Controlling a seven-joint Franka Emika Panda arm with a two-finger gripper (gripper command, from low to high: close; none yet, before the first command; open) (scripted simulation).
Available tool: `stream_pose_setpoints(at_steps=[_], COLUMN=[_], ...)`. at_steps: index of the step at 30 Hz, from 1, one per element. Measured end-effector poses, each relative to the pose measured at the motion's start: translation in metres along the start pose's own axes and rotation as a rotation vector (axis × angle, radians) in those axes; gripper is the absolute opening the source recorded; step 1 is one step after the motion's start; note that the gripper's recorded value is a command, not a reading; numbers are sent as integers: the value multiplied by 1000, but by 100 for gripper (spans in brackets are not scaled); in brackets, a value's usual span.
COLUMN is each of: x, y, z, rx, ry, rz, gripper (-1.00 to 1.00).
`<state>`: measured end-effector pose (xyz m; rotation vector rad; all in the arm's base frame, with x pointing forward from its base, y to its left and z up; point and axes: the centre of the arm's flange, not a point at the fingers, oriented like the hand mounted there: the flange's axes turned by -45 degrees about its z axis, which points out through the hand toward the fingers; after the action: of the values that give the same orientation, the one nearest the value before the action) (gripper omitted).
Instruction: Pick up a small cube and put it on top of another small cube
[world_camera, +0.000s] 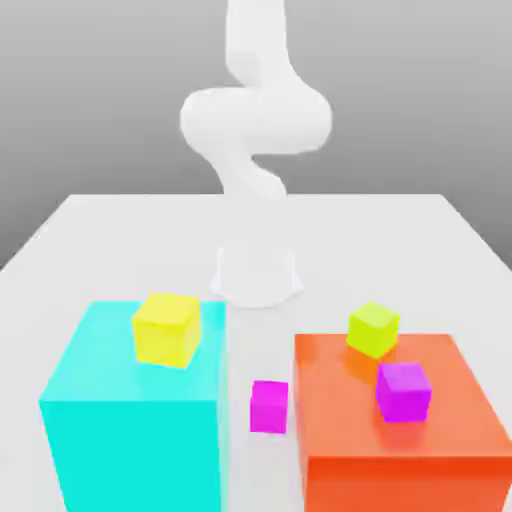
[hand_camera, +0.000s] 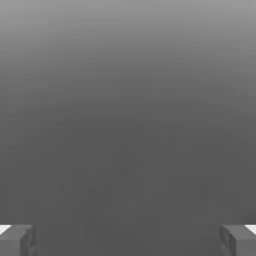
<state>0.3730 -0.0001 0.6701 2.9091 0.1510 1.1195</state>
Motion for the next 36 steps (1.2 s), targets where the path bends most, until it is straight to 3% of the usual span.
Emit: stream_pose_setpoints(at_steps=[14,26,29,36], x=[-117,-285,-324,-366], y=[-29,-58,-54,-49], z=[228,331,338,377], rx=[193,477,539,543], ry=[-331,-553,-575,-574], rz=[-653,-1205,-1290,-1296], gripper=[0,0,0,0])
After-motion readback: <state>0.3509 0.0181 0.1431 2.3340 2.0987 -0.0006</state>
